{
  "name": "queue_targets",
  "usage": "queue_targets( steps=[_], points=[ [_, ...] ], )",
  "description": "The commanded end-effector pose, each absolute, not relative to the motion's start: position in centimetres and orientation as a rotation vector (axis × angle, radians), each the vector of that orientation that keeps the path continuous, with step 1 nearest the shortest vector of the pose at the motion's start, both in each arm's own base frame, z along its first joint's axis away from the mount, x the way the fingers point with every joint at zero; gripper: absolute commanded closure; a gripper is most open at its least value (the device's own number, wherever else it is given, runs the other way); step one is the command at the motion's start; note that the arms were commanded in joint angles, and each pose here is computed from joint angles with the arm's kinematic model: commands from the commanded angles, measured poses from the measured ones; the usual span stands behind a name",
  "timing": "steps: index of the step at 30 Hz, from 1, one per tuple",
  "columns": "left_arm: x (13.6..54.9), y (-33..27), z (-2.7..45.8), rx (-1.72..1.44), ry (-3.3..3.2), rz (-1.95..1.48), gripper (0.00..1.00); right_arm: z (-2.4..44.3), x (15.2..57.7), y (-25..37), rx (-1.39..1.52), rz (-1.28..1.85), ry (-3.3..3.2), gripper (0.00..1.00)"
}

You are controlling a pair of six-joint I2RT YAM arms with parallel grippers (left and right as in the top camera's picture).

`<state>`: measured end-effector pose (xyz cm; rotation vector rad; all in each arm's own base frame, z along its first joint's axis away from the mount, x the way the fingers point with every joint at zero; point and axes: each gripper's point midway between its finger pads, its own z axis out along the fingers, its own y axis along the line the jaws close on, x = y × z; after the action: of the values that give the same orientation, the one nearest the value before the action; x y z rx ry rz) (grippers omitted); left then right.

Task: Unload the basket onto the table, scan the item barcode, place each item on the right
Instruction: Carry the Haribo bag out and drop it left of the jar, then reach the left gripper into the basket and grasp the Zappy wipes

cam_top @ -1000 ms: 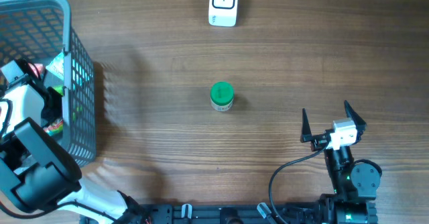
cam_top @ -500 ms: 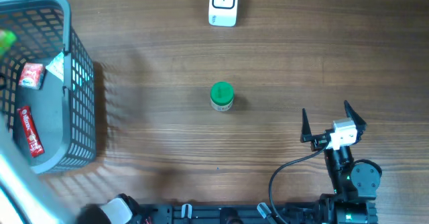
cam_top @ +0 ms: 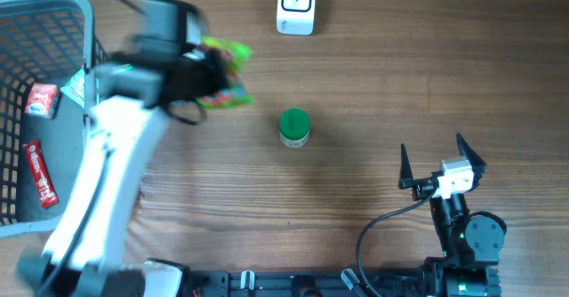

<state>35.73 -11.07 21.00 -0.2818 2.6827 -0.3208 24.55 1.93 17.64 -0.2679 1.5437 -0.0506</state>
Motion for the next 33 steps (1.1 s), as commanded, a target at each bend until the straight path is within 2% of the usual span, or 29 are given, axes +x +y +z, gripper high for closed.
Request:
queue_targets(
  steps=[1, 3, 5, 8, 9, 10, 13, 14, 17, 20, 21, 23, 25, 29, 33],
  points=[
    [34.8, -12.2, 12.6, -0.409, 2.806, -0.206, 0.96, 17.8, 24.5, 2.0, -0.273, -0.055, 1.533, 0.0],
    [33.8, -12.9, 7.2, -0.43, 2.867, -0.194, 0.96, 17.8, 24.5, 2.0, -0.273, -0.056, 1.532, 0.0],
    [32.4, -13.0, 4.6, -0.465, 2.906, -0.185, 0.96, 17.8, 24.5, 2.0, -0.273, -0.055, 1.533, 0.0],
    [32.2, -13.0, 3.9, -0.468, 2.896, -0.189, 0.96, 17.8, 24.5, 2.0, -0.273, -0.056, 1.532, 0.0],
    [32.8, -13.2, 4.7, -0.42, 2.872, -0.207, 0.54, 17.8, 24.5, 2.0, -0.273, -0.055, 1.533, 0.0],
    [33.4, -13.5, 5.8, -0.357, 2.847, -0.22, 0.0, 17.8, 24.5, 2.0, -0.273, -0.055, 1.533, 0.0],
    [36.0, -13.5, 11.9, -0.249, 2.728, -0.232, 0.0, 17.8, 24.5, 2.0, -0.273, -0.055, 1.533, 0.0],
    [38.5, -11.6, 22.5, -0.218, 2.539, -0.186, 0.0, 17.8, 24.5, 2.0, -0.273, -0.056, 1.532, 0.0],
    [39.4, -8.5, 34.2, -0.212, 2.311, -0.143, 0.0, 17.8, 24.5, 2.0, -0.273, -0.056, 1.532, 0.0],
    [37.8, -1.3, 45.2, -0.401, 2.038, -0.034, 0.0, 17.8, 24.5, 2.0, -0.273, -0.055, 1.533, 0.0],
    [35.9, 3.8, 48.5, -0.537, 1.937, 0.027, 0.0, 17.8, 24.5, 2.0, -0.273, -0.055, 1.533, 0.0],
    [34.3, 8.1, 48.6, -0.663, 1.916, 0.088, 0.0, 17.8, 24.5, 2.0, -0.273, -0.056, 1.532, 0.0],
    [32.4, 12.9, 46.3, -0.879, 1.933, 0.154, 0.0, 17.8, 24.5, 2.0, -0.273, -0.056, 1.532, 0.0],
    [30.7, 18.8, 39.0, -1.203, 2.076, 0.215, 0.0, 17.8, 24.5, 2.0, -0.273, -0.055, 1.533, 0.0],
    [32.4, 21.5, 30.4, -1.341, 2.264, 0.264, 0.0, 17.8, 24.5, 2.0, -0.273, -0.056, 1.532, 0.0]
  ],
)
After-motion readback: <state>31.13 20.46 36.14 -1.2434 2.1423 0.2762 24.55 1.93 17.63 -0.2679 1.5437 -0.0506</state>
